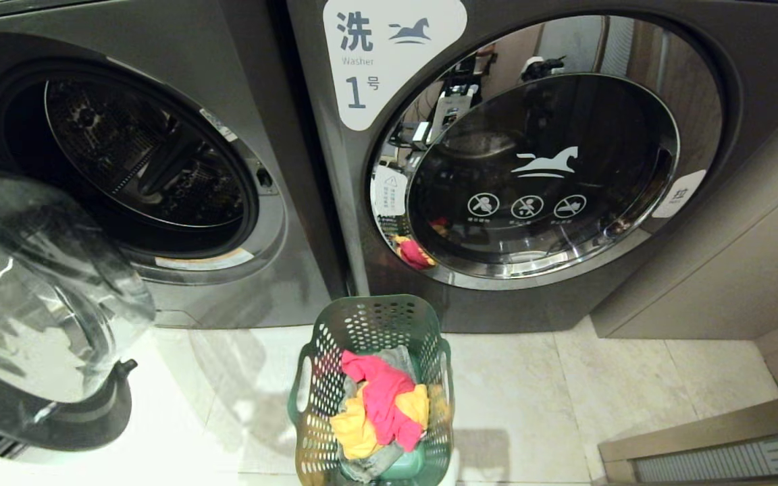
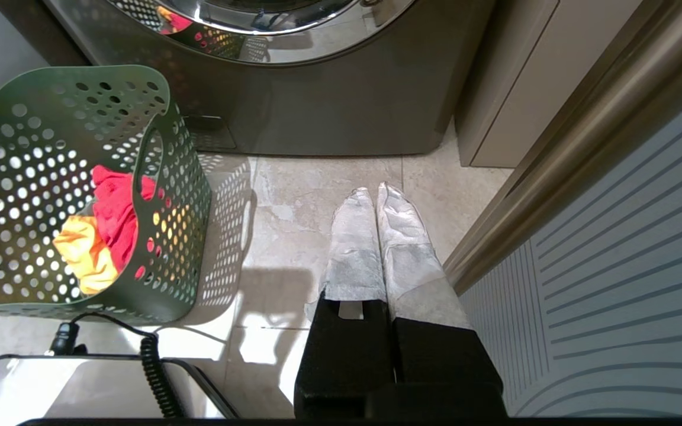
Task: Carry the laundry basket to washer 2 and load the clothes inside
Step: Open the lid of the washing machine
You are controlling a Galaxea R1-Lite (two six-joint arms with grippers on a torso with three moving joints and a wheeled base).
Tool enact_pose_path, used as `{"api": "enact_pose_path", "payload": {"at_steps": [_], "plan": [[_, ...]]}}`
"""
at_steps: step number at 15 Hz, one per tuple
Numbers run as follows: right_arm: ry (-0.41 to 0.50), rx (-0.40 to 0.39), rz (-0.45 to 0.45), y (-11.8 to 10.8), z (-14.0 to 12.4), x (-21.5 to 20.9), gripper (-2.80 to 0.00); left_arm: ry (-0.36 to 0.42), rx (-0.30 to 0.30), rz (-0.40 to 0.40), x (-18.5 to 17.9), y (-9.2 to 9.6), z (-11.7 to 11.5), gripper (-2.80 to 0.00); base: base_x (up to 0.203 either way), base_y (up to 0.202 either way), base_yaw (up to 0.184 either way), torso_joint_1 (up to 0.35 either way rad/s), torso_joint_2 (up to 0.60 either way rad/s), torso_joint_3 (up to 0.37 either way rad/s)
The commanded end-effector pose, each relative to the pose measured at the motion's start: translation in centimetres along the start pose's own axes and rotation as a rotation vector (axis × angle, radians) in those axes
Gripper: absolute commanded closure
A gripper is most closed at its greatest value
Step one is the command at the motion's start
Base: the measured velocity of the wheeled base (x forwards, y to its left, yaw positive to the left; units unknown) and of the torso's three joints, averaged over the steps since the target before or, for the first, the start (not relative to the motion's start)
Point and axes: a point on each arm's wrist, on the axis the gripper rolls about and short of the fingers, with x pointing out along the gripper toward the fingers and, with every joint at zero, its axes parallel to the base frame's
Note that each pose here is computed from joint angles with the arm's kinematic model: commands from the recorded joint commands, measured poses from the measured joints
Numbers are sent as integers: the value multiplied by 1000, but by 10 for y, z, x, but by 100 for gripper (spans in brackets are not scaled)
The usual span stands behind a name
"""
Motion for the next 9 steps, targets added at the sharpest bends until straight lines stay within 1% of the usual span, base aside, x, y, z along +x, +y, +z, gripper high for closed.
{"api": "enact_pose_path", "payload": {"at_steps": [1,3,4,5,6,7,8,9], "plan": [[0,0,1,0,0,0,0,38,-116,9,-11,-69,25,-280,0,0,0,0,0,0],[0,0,1,0,0,0,0,126,-357,53,-17,-70,17,-280,0,0,0,0,0,0],[0,0,1,0,0,0,0,169,-478,43,-23,-71,12,-280,0,0,0,0,0,0],[0,0,1,0,0,0,0,221,-586,15,-28,-70,3,-280,0,0,0,0,0,0],[0,0,1,0,0,0,0,277,-618,-25,-33,-68,-10,-280,0,0,0,0,0,0],[0,0,1,0,0,0,0,319,-576,-86,-37,-64,-23,-280,0,0,0,0,0,0],[0,0,1,0,0,0,0,343,-515,-146,-41,-60,-37,-280,0,0,0,0,0,0],[0,0,1,0,0,0,0,349,-422,-195,-43,-56,-48,-280,0,0,0,0,0,0]]}}
